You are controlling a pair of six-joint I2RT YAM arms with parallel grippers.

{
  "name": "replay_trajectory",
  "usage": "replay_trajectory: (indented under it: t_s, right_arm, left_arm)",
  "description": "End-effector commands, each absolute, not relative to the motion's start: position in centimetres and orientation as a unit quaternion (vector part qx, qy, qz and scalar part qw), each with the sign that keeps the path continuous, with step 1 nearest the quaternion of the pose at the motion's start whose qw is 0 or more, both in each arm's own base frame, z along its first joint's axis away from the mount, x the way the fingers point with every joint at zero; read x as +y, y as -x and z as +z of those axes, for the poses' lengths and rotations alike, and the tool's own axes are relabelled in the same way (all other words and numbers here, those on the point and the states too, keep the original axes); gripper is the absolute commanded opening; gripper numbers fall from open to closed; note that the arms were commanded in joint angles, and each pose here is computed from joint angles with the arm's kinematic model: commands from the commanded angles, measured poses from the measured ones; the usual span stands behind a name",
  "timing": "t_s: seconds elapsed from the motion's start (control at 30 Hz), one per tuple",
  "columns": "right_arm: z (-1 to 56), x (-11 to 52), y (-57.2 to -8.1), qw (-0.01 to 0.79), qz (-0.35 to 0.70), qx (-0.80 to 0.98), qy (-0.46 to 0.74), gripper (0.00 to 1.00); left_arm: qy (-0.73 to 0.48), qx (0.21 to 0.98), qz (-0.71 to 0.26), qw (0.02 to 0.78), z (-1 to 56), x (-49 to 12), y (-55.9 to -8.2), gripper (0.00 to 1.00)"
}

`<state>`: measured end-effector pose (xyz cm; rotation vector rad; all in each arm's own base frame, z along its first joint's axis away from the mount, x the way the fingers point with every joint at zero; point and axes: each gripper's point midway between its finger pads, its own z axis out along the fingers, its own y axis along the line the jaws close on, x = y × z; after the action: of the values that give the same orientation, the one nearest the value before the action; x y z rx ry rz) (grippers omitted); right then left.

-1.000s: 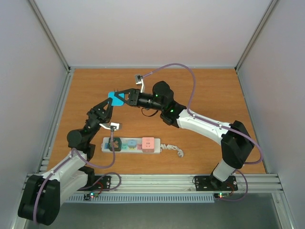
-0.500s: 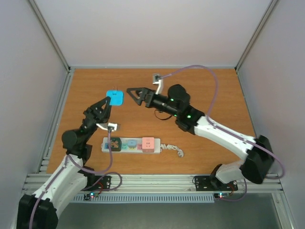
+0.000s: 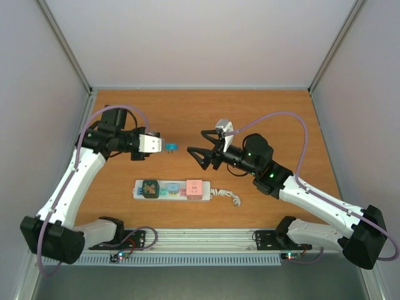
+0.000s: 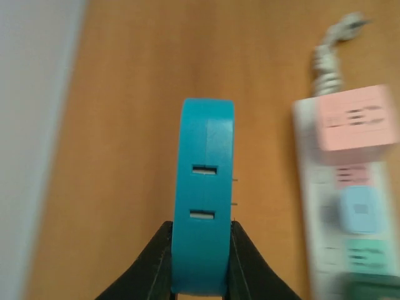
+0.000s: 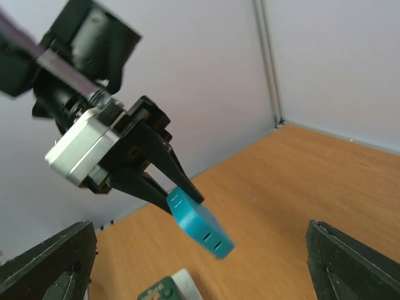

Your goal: Insert the plug

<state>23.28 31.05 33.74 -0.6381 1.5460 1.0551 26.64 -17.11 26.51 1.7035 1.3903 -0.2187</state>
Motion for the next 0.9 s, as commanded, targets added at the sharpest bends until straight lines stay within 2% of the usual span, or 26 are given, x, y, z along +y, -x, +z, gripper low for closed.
replay_trajectory:
  t_s: [0.0,0.13,0.3,0.63,0.87]
  right_arm:
    - [31.7,32.4,-21.0,0.534,0.428,0.633,0.362,0.92]
    - [28.2,35.1,-19.2,0.486,0.436,0.643,0.399,0.9]
    - [25.9,37.3,-16.5,0.448,0.441,0.631,0.454,0.86]
    - [24.1,39.5,-15.0,0.372,0.458,0.63,0.505,0.61]
    - [24.7,40.6,-15.8,0.37,0.457,0.633,0.503,0.6]
  left_arm:
    - [-0.674,0.614,-0.26,0.316,25.5,-17.3,-19.5,0.01]
    - [-0.665,0.624,-0.294,0.285,25.8,-17.4,-18.8,0.01]
    - [-0.665,0.616,-0.307,0.289,25.7,-17.6,-17.9,0.01]
    - [-0.655,0.629,-0.314,0.279,25.3,-17.6,-17.7,0.01]
    - [-0.653,0.634,-0.31,0.275,25.1,-17.4,-17.5,0.01]
